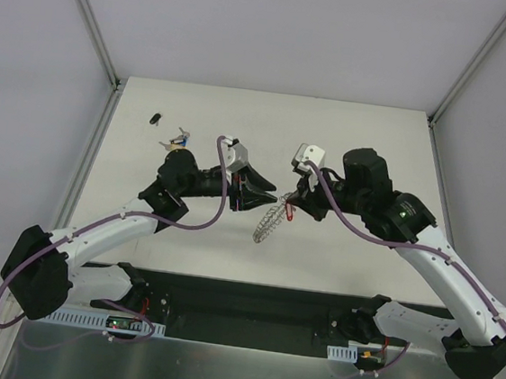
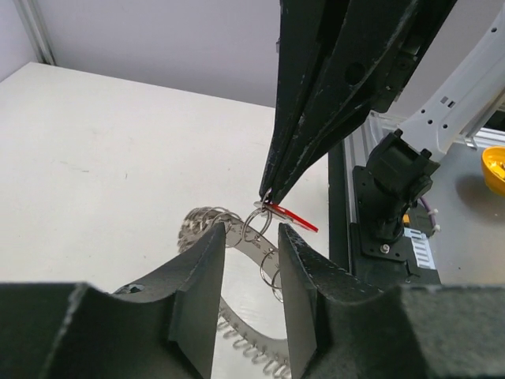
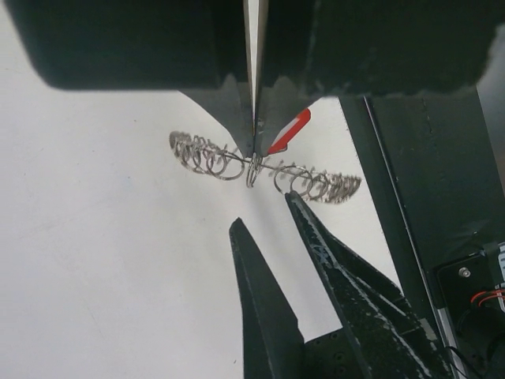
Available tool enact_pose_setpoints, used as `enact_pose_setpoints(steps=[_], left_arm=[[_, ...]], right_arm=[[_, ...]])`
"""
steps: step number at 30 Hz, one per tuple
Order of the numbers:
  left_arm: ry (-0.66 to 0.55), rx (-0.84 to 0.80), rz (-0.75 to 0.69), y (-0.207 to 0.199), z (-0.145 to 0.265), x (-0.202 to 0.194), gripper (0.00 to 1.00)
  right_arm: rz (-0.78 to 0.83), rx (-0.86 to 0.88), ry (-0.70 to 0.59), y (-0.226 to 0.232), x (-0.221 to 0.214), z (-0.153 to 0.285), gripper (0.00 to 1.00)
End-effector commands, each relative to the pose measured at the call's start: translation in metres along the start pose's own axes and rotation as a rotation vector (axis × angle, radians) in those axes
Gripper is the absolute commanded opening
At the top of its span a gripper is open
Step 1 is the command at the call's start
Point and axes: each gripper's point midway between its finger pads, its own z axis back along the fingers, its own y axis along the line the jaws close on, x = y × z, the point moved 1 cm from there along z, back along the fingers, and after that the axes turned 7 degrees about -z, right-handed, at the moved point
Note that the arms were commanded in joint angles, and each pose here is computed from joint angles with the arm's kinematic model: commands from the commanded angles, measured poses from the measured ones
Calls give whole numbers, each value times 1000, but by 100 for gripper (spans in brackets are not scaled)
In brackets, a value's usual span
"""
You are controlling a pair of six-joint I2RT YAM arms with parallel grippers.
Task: Put the keys on the keyring
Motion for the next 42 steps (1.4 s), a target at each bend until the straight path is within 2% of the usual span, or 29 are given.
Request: enact_pose_setpoints(steps=[1, 8, 13, 25, 29, 37, 42], left_arm=[[60, -47, -74, -5, 1, 8, 33], [128, -139, -113, -9, -1, 3, 34], [125, -235, -134, -14, -7, 10, 31], [149, -368, -53, -22, -14, -4, 22], [154, -381, -37, -23, -14, -7, 19], [155, -385, -29, -22, -17, -6, 3], [160, -386, -19, -23, -15, -7, 0]], right_arm=[[72, 41, -34, 8, 19, 9, 1], [89, 74, -7, 13, 14, 9, 1], [91, 84, -2, 15, 13, 10, 1], [92, 81, -4, 16, 11, 11, 1], [90, 86, -6, 17, 12, 9, 1], [86, 89, -4, 18, 12, 7, 1], [92, 78, 4, 16, 11, 7, 1]])
